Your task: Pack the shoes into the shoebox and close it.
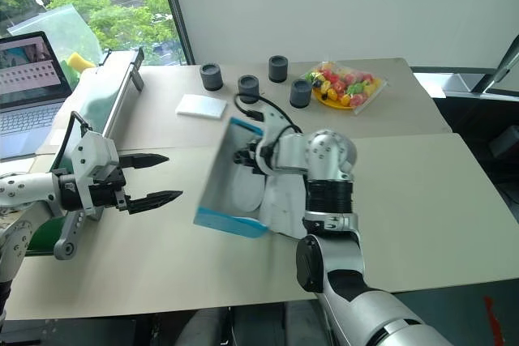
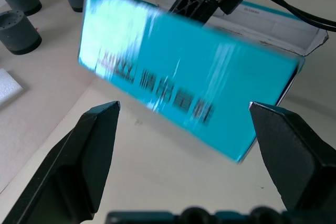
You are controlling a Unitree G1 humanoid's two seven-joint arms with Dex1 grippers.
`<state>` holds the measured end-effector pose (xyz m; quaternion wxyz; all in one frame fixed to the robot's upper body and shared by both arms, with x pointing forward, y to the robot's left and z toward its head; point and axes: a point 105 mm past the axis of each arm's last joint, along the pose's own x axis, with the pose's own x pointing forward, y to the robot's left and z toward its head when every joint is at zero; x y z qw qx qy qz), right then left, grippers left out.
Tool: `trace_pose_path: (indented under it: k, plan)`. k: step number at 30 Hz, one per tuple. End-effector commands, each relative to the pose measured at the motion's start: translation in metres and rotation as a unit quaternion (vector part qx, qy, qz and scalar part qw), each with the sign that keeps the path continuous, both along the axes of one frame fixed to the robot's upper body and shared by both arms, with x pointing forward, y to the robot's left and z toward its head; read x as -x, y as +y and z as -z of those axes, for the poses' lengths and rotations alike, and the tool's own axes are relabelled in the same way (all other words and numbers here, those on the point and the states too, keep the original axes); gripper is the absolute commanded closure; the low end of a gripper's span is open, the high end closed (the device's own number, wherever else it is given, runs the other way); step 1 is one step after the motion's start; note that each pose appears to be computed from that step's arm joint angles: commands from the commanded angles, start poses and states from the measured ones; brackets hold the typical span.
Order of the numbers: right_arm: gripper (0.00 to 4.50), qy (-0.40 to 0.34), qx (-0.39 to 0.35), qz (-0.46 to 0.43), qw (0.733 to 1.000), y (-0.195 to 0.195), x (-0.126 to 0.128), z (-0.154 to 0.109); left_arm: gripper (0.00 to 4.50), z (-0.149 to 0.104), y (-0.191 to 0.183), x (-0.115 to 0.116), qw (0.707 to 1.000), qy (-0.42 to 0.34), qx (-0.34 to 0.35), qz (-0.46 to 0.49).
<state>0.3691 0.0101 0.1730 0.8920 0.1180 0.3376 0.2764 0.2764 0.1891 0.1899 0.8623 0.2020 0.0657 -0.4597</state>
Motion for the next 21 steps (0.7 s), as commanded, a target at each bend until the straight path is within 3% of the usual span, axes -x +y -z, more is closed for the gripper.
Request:
trace_pose_path:
  k: [1,16,21]
  plan:
    - [1.24,-0.112,0.006,-0.064,0.992,0.024,0.003,-0.041,0.28,-0.008,0.000,-0.002,1.000,-0.021,-0.002,0.001]
    - [1.24,-0.167,0.029,-0.068,0.983,0.018,-0.004,-0.044,0.28,-0.010,0.002,-0.003,1.000,-0.025,-0.004,-0.006]
    - [1.24,-0.218,0.006,-0.086,0.972,0.014,-0.003,-0.064,0.28,-0.015,0.014,-0.004,0.998,-0.038,0.007,-0.048]
